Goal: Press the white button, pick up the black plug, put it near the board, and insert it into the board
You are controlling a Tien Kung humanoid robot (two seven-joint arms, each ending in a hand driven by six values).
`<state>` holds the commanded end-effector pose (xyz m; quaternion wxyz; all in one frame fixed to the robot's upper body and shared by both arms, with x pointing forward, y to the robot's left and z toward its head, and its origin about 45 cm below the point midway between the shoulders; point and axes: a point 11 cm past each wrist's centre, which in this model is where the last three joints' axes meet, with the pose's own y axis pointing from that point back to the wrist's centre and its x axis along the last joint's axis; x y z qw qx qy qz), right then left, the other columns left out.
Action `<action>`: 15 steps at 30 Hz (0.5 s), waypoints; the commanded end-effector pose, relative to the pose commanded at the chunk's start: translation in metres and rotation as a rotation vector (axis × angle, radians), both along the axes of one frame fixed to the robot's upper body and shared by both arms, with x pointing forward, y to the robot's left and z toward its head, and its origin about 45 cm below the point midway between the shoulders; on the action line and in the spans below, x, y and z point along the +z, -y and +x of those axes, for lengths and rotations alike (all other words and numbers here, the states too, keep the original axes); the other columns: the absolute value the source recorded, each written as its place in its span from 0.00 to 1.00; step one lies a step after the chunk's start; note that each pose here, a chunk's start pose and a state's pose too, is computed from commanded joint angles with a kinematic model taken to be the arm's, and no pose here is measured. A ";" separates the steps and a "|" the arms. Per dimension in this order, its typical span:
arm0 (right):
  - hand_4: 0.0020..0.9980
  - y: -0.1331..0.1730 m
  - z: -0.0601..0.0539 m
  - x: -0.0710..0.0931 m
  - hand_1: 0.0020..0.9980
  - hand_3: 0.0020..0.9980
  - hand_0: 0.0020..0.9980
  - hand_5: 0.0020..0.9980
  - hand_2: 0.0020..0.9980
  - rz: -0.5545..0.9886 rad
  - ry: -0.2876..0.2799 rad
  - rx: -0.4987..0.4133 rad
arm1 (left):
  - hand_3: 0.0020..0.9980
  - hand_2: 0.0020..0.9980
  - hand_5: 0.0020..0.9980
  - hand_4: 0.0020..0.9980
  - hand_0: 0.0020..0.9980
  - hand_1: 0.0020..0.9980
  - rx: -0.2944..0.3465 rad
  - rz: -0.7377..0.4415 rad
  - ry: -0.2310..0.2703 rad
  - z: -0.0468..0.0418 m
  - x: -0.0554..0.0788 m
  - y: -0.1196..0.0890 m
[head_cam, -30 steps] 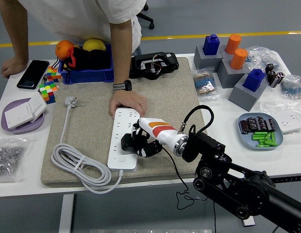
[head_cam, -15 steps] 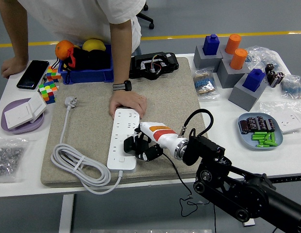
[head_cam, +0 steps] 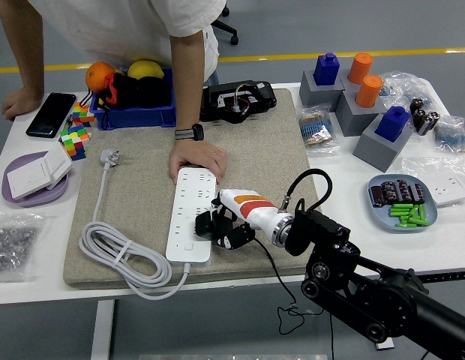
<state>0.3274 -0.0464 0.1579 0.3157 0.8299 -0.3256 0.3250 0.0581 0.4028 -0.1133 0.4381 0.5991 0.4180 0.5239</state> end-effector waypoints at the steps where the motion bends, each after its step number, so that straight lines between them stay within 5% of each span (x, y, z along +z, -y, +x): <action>1: 0.79 0.000 0.000 0.000 0.45 0.54 0.42 0.00 0.52 0.000 0.000 0.001 | 0.67 0.63 0.12 0.50 0.65 0.64 -0.001 0.000 0.000 0.0000 0.000 0.000; 15: 0.83 -0.008 -0.006 0.004 0.56 0.58 0.47 0.00 0.59 0.052 -0.006 0.051 | 0.67 0.63 0.12 0.50 0.65 0.64 0.002 -0.002 0.002 0.0001 0.000 0.001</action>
